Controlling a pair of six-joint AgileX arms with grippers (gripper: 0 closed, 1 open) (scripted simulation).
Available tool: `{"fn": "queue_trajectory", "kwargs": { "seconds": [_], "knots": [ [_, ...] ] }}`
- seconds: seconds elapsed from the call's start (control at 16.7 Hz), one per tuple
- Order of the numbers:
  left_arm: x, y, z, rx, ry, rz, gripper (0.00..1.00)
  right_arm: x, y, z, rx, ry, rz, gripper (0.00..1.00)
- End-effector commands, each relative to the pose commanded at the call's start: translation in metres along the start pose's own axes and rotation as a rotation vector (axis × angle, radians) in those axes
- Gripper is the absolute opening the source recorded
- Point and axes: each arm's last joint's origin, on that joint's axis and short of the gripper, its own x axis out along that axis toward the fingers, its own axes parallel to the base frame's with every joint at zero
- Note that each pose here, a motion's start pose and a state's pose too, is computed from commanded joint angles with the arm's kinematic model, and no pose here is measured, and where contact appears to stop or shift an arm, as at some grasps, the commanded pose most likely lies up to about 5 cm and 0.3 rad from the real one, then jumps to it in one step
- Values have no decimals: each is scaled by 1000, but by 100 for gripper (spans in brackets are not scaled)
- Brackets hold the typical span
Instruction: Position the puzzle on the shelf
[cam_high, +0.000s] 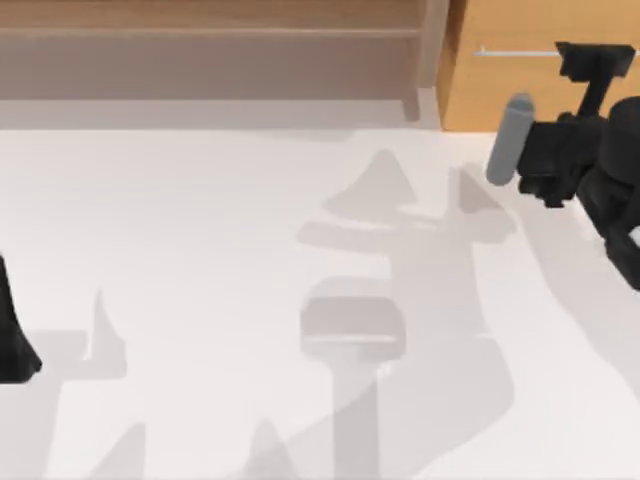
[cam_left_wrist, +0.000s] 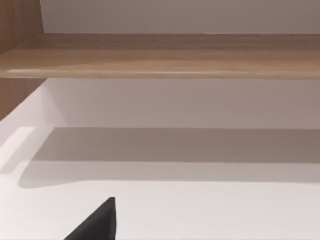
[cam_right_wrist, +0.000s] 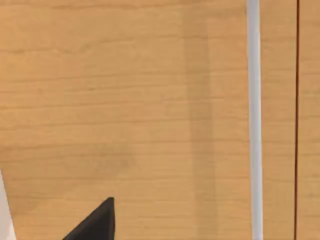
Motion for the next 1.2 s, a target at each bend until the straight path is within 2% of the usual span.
{"fn": "queue_trajectory", "kwargs": {
  "seconds": [0.48, 0.9, 1.2],
  "knots": [
    [0, 0, 0, 0, 0, 0, 100, 27, 14, -21, -96, 109, -148, 100],
    [0, 0, 0, 0, 0, 0, 100, 27, 14, -20, -99, 108, -152, 100],
    [0, 0, 0, 0, 0, 0, 100, 47, 11, -24, -100, 113, -154, 100]
  ]
}}
